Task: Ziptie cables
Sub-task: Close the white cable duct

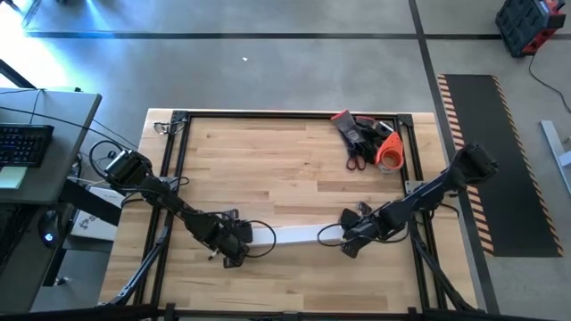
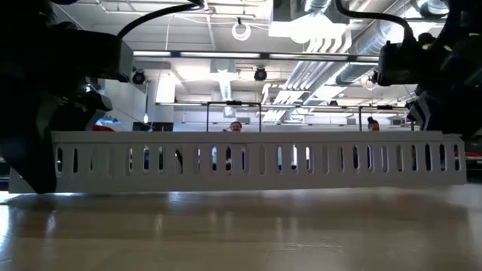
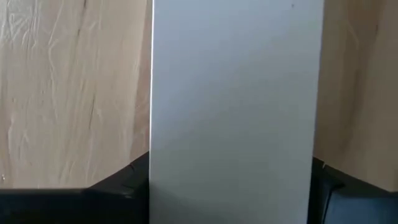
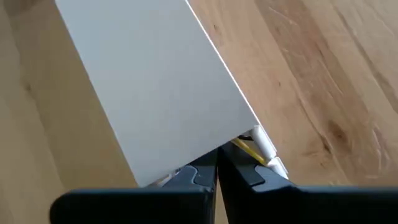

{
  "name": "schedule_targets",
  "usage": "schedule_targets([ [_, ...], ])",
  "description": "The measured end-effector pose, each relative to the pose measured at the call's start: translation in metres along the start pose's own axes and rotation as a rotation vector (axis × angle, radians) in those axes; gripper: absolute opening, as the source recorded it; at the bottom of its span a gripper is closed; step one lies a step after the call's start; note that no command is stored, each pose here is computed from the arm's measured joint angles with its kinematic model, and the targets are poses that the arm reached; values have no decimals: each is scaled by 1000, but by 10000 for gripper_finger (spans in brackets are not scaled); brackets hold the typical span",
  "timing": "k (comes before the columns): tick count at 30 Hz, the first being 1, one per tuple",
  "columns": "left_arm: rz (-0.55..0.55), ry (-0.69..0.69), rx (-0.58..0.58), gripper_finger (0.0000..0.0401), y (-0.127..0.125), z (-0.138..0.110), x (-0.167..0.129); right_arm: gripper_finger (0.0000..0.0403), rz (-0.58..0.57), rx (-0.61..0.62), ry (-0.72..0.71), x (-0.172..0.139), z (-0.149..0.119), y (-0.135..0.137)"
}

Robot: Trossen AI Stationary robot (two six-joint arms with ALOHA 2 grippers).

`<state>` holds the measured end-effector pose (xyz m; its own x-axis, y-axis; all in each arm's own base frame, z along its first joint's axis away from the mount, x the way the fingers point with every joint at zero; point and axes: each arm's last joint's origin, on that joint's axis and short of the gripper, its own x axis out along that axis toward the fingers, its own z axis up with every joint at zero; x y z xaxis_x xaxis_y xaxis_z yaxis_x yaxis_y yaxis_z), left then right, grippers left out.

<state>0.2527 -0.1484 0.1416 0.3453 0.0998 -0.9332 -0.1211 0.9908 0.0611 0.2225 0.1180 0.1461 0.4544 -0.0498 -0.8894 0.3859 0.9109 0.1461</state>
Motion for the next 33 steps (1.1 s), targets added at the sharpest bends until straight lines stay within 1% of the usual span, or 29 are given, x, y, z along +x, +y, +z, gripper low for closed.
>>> schedule_targets([
  [2,9,9,4,216,1,-1,0,0,-13,9,10,1,0,-1],
  [6,22,9,4,228,2,0,-1,0,-75,36,58,1,-6,-6],
  [15,-35,68,32,286,1,-3,-1,0,-130,26,124,-3,-19,-8],
  [19,-50,74,23,302,5,-1,-6,0,-190,43,161,-5,-26,-11],
  [24,-33,45,-20,305,13,-1,-26,0,-279,75,204,-10,-35,-17],
  [29,-50,0,-55,304,21,-4,-56,0,-287,88,206,-12,-40,-14],
  [33,-69,-26,-96,284,22,-16,-81,0,-282,92,203,-14,-46,-11],
])
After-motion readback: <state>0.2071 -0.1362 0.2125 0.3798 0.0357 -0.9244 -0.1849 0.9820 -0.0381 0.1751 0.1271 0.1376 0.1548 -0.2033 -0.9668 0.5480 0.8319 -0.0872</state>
